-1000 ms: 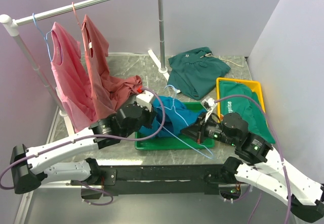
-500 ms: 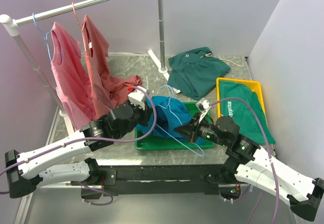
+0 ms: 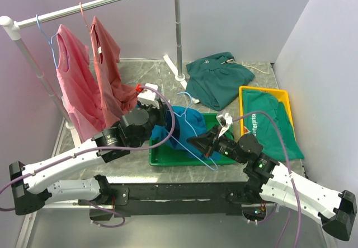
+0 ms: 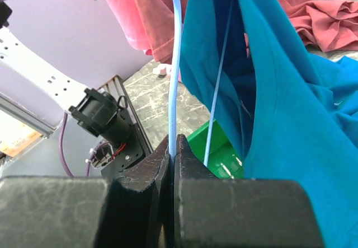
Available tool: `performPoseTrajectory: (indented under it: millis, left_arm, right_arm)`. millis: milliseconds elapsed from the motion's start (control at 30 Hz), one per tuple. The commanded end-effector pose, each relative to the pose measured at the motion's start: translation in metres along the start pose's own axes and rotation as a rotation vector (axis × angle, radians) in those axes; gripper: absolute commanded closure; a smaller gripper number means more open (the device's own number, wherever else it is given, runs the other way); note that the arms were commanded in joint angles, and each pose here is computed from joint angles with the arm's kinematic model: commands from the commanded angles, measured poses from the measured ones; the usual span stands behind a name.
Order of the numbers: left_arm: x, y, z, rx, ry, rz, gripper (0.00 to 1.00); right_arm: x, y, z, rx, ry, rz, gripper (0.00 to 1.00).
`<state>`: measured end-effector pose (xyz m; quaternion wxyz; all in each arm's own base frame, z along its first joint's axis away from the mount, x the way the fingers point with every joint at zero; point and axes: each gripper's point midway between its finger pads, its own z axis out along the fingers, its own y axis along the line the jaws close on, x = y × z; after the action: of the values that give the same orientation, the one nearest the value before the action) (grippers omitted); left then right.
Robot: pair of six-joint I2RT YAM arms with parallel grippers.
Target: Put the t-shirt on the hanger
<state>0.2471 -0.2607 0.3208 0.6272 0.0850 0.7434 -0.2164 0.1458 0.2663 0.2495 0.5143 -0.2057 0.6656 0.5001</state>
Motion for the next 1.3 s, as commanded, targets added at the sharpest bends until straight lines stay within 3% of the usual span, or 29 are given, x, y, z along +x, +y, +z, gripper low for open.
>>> performPoseTrajectory:
  millis: [0, 100, 133, 200, 333, 500, 633, 733, 1067, 1167, 1267]
  left_arm:
    - [-0.041, 0.008, 0.005, -0.08, -0.128, -0.029, 0.82]
    - [-0.038, 0.0, 0.011, -0.05, -0.108, -0.008, 0.64]
    - [-0.035, -0.004, 0.012, -0.027, -0.099, 0.002, 0.53]
    - [-0.027, -0.01, 0.012, 0.014, -0.077, 0.012, 0.45]
    - [-0.016, -0.002, -0.005, 0.03, -0.04, -0.028, 0.4]
    - [-0.019, 0.015, -0.046, 0.103, -0.079, -0.078, 0.34]
    - [-0.03, -0.014, -0.062, 0.309, -0.115, -0.046, 0.25]
    - [-0.031, -0.033, -0.048, 0.35, -0.083, 0.015, 0.21]
    - [-0.03, -0.066, 0.011, 0.314, -0.072, 0.119, 0.22]
    - [-0.023, -0.065, 0.017, 0.294, -0.062, 0.137, 0.33]
    - [-0.026, -0.061, 0.02, 0.274, -0.087, 0.147, 0.64]
  right_arm:
    - [-0.022, 0.017, 0.002, -0.087, -0.123, -0.037, 1.0]
    - [-0.022, 0.016, 0.005, -0.082, -0.122, -0.034, 1.0]
    - [-0.024, 0.012, 0.006, -0.066, -0.136, -0.032, 1.0]
    - [-0.025, 0.01, 0.006, -0.056, -0.153, -0.024, 1.0]
    - [-0.026, 0.004, 0.008, -0.032, -0.173, -0.02, 1.0]
    - [-0.023, 0.004, 0.011, -0.038, -0.175, -0.016, 1.0]
    - [-0.021, 0.001, 0.013, -0.035, -0.173, -0.019, 1.0]
    - [-0.02, 0.001, 0.016, -0.033, -0.163, -0.022, 1.0]
    - [-0.019, 0.0, 0.019, -0.029, -0.155, -0.023, 1.0]
    - [-0.018, -0.001, 0.021, -0.024, -0.148, -0.023, 1.0]
    - [-0.017, -0.006, 0.023, 0.003, -0.139, -0.018, 1.0]
